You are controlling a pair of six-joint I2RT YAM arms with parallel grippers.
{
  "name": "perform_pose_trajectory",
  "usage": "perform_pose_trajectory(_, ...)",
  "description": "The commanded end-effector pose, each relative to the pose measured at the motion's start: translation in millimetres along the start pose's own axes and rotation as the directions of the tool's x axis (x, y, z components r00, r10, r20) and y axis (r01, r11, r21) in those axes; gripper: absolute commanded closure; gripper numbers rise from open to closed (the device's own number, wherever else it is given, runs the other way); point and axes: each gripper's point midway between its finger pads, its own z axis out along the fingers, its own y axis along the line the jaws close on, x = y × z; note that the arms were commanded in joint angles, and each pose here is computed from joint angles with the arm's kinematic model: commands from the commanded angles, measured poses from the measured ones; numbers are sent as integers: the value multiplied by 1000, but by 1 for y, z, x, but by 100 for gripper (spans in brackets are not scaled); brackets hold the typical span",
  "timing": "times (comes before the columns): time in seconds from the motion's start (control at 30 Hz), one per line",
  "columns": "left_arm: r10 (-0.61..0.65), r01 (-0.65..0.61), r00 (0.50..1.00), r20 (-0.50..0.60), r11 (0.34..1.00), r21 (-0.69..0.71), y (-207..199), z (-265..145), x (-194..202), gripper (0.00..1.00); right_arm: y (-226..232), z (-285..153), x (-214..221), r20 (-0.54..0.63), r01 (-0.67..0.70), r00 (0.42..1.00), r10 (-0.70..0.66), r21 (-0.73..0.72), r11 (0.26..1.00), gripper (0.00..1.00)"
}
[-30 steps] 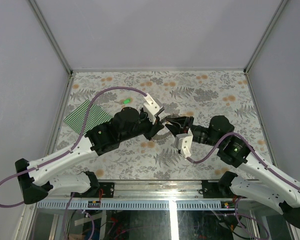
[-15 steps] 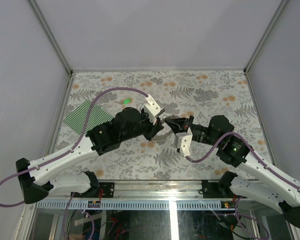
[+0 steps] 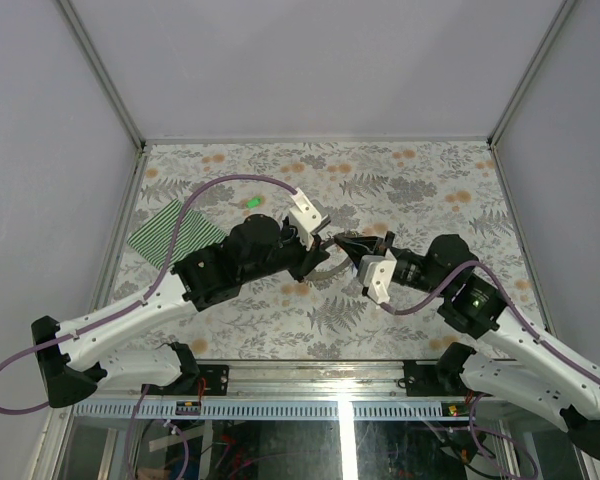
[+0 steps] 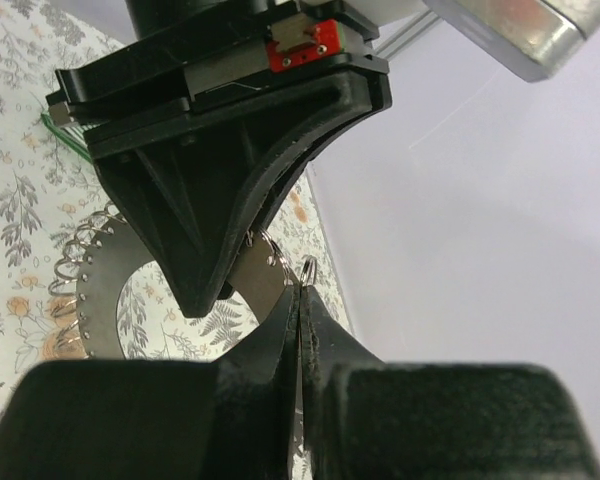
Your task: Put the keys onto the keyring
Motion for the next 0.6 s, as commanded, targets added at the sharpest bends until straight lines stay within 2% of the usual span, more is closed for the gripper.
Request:
perform_pose_trajectory(0.0, 10, -16, 988, 152, 999, 36, -9, -10, -46, 93, -28, -8, -22, 79, -66, 995, 55, 136, 988, 100)
perform_pose_trajectory(0.37, 4, -31, 972, 235, 993, 110, -23, -23, -60, 82, -39, -11, -42, 261, -316, 930, 258, 213, 925, 100)
perform_pose_trajectory(0.57, -3, -33, 969, 248, 990, 139, -28, -24, -63, 71, -37, -10, -46, 332, -404, 885, 326, 203, 892, 100)
